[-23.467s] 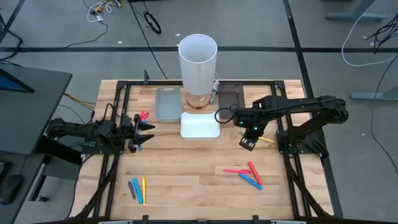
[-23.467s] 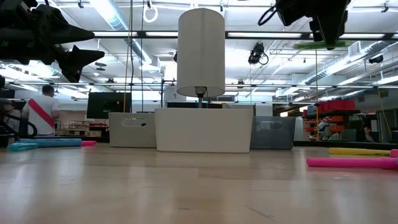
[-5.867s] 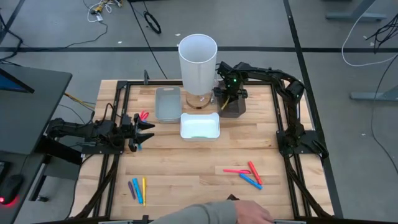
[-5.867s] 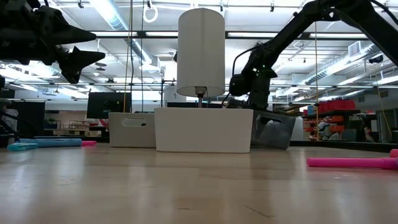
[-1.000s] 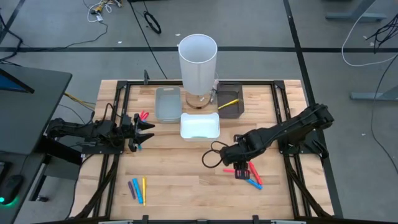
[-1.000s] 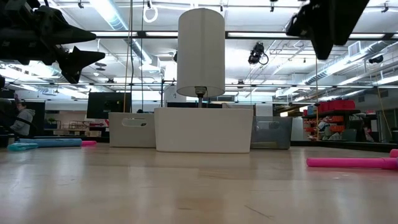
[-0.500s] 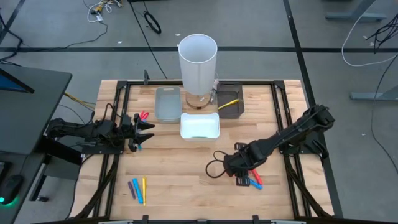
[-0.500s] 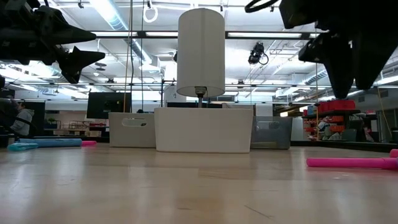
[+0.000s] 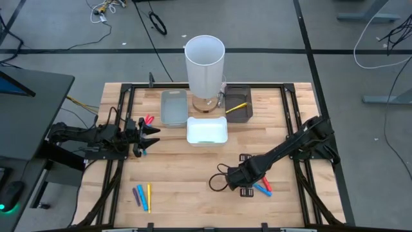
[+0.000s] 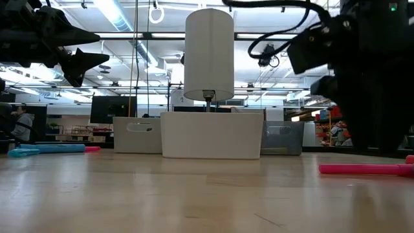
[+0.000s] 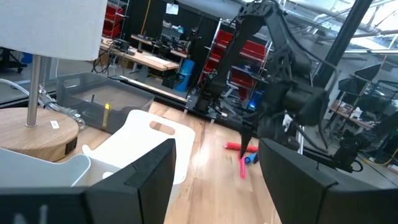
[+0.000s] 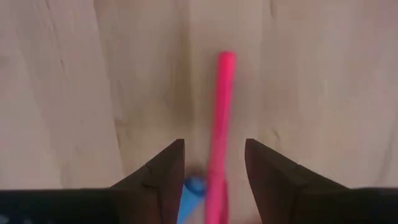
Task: Pick & Place Markers
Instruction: Put the bottom right pink marker pen into the black bin
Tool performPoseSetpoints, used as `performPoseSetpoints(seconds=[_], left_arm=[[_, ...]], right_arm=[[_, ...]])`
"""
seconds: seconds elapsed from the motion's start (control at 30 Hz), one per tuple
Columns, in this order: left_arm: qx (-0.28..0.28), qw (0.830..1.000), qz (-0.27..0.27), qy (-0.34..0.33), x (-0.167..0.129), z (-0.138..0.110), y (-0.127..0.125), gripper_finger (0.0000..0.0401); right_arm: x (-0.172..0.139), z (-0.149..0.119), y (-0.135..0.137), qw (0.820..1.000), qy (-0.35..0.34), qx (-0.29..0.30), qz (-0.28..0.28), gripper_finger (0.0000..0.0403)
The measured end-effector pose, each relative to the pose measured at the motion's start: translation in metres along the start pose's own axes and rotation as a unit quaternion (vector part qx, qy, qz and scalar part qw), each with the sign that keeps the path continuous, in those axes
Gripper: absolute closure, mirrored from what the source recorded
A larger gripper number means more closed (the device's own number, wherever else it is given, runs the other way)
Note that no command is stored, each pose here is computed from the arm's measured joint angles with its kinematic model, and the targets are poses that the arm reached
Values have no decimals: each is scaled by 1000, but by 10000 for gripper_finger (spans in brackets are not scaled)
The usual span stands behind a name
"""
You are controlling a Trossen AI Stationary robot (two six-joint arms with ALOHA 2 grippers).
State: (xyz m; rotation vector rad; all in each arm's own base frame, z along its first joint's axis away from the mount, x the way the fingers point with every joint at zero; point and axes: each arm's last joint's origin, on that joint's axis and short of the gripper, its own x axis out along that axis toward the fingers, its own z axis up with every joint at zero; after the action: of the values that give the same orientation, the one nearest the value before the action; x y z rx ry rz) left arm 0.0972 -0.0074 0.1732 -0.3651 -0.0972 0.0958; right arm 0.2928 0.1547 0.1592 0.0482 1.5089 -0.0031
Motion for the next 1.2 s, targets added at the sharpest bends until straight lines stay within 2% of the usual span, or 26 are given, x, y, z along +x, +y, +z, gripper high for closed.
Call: performPoseSetpoints(seconds=[0.1, 0.2, 0.67, 0.97, 1.2], left_arm=[[0, 1000, 0, 0, 0, 0, 0, 167], [0, 1000, 0, 0, 0, 0, 0, 167], [0, 1000, 0, 0, 0, 0, 0, 167], [0, 1000, 0, 0, 0, 0, 0, 167], [0, 1000, 0, 0, 0, 0, 0, 167]], right_arm=[[11, 3, 7, 1000, 2, -4, 22, 233], [21, 4, 10, 1000, 13, 3, 19, 233], [19, 4, 7, 1000, 14, 9, 21, 249], [4, 6, -9, 995, 8, 99, 9, 250], [1, 1, -31, 981, 9, 192, -16, 250]])
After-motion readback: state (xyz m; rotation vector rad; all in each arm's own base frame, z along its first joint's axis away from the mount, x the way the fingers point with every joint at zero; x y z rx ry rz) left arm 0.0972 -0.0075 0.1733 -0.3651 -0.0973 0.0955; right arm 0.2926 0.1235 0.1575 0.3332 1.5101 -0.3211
